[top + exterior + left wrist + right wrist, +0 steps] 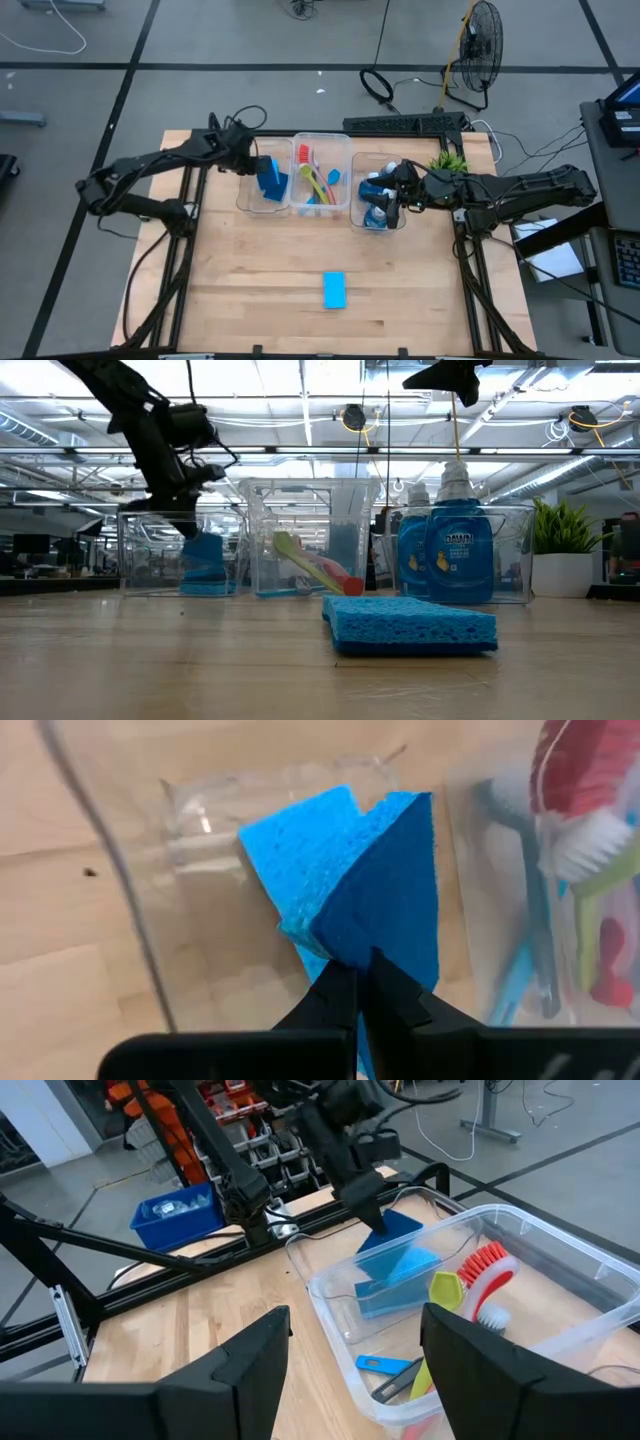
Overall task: Pick & Place Kitchen Sink Supplies
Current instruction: Put the blue sponge into the left transparent bin, then put the light blue sponge into the left transparent bin
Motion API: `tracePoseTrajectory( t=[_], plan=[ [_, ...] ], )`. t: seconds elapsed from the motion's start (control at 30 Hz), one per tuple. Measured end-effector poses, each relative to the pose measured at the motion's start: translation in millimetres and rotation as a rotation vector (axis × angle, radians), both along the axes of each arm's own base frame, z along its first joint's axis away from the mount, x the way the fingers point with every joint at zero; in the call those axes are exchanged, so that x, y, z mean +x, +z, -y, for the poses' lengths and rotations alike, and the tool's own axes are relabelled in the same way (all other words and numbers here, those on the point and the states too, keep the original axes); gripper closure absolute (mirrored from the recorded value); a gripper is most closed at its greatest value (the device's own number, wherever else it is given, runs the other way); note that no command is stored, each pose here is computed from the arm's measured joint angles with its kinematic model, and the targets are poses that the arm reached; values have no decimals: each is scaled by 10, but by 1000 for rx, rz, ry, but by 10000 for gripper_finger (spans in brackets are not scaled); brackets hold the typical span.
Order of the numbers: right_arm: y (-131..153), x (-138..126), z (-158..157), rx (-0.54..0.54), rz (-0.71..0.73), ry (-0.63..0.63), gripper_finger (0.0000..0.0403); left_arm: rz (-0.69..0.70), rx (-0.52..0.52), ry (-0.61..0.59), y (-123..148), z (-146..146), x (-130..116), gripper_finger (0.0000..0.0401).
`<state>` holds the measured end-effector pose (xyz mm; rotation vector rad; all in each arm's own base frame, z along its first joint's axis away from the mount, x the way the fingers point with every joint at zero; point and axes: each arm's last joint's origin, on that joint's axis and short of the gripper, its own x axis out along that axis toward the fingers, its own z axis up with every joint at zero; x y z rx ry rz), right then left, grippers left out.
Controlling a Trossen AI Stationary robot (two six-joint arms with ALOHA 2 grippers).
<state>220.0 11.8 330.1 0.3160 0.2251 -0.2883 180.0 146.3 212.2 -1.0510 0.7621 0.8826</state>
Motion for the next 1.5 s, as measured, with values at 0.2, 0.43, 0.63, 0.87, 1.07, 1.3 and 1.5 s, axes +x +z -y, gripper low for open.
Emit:
tracePoseTrajectory(
  t=[0.2, 0.43, 0.63, 0.87, 1.07, 1.3, 1.5],
  plan=[
    [0, 0, 0, 0, 0, 0, 190, 16, -20, -21, -107, -108, 57, 389],
    [0, 0, 0, 0, 0, 0, 190, 14, -11, -37, -111, -134, 42, 395],
    [0, 0, 0, 0, 0, 0, 190, 13, -7, -46, -110, -133, 42, 340],
    [-1, 0, 0, 0, -1, 0, 190, 54, 31, -48, 15, -93, -3, 240],
    [-1, 0, 0, 0, -1, 0, 190, 178, 72, 18, 293, 22, -120, 180],
    [-1, 0, 0, 0, -1, 1, 190, 418, 91, -13, 680, 363, -213, 164],
    [0, 0, 0, 0, 0, 1, 190, 631, 152, -106, 968, 735, -183, 179]
  ],
)
